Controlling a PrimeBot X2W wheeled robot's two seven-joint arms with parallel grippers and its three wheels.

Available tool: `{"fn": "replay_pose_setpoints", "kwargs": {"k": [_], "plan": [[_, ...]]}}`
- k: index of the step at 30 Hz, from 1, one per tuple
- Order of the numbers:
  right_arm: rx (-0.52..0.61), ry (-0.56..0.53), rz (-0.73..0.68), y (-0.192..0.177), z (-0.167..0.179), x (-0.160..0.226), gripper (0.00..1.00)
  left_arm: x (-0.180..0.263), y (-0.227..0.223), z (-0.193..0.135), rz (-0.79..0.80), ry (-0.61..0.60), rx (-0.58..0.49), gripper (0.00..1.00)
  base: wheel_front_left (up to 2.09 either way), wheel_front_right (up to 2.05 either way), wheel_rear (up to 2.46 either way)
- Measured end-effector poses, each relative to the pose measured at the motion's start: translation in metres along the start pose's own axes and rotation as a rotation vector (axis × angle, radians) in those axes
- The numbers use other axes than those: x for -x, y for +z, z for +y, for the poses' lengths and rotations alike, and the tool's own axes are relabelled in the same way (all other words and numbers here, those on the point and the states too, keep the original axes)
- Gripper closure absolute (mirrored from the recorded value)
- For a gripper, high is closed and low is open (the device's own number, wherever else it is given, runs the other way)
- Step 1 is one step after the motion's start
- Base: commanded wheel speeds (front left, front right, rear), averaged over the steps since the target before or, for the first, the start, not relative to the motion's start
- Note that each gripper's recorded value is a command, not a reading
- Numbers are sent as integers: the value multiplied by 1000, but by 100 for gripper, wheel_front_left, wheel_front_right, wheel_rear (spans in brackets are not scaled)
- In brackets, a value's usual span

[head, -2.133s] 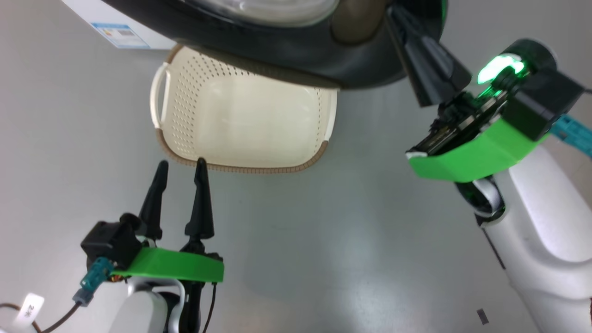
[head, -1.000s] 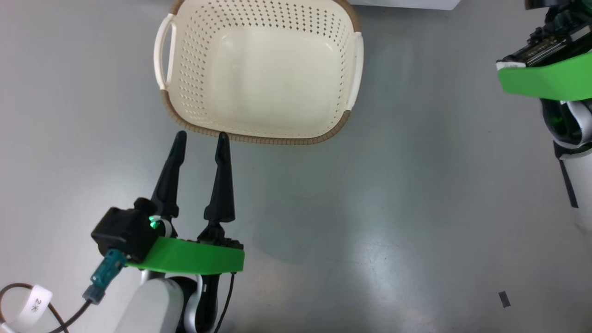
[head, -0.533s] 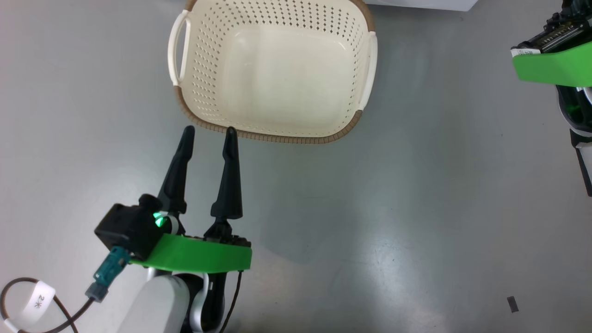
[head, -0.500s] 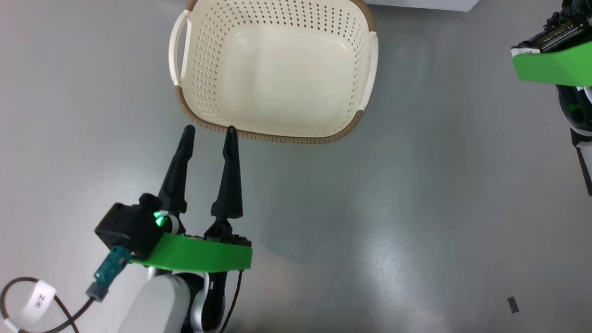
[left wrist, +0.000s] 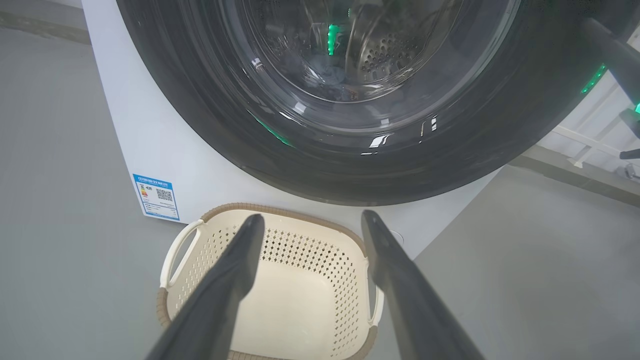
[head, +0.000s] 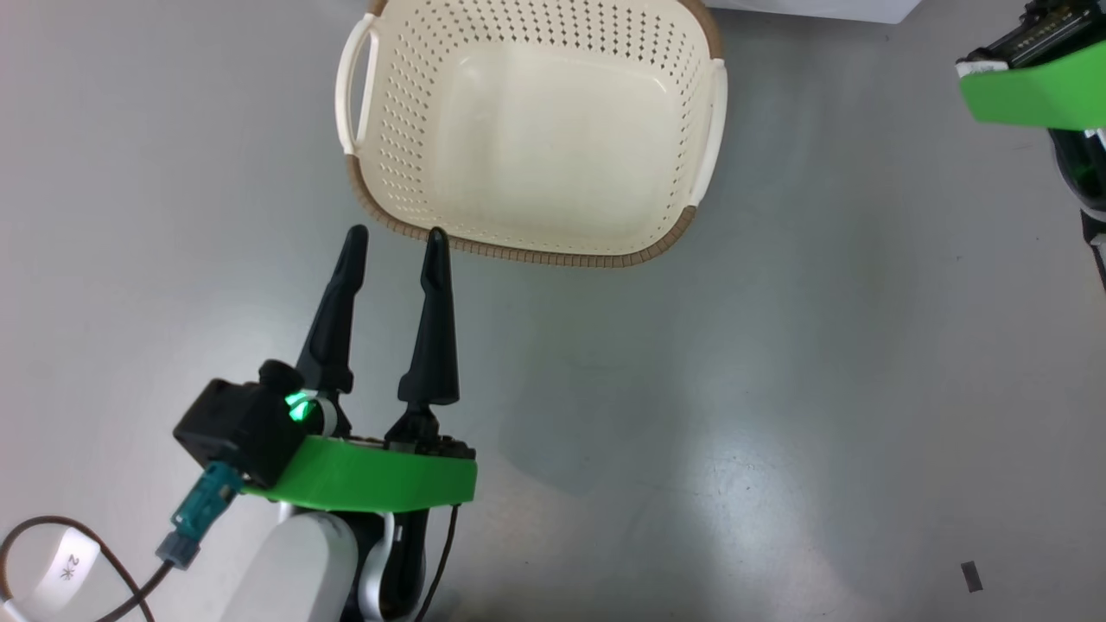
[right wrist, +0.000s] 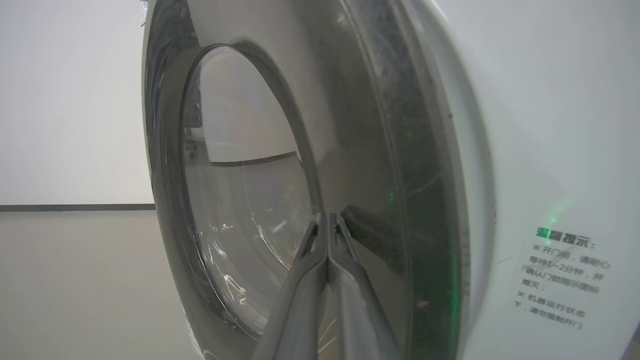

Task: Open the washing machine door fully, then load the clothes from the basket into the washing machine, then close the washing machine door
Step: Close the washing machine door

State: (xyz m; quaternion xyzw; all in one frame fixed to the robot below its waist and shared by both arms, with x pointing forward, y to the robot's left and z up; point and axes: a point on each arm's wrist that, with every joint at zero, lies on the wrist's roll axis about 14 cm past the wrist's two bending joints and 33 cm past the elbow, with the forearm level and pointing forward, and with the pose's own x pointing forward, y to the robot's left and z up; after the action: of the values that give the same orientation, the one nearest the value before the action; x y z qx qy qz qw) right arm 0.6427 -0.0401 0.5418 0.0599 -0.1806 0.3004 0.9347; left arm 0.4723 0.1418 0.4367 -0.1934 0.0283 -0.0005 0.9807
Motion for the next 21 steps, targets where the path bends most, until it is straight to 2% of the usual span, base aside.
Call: {"fn": "replay_pose_setpoints", "kwargs": {"k": [21], "plan": [[62,-2,-20,-2,-26,-24,100,3,-5,6,13,33,4,0,0,0,0]]}}
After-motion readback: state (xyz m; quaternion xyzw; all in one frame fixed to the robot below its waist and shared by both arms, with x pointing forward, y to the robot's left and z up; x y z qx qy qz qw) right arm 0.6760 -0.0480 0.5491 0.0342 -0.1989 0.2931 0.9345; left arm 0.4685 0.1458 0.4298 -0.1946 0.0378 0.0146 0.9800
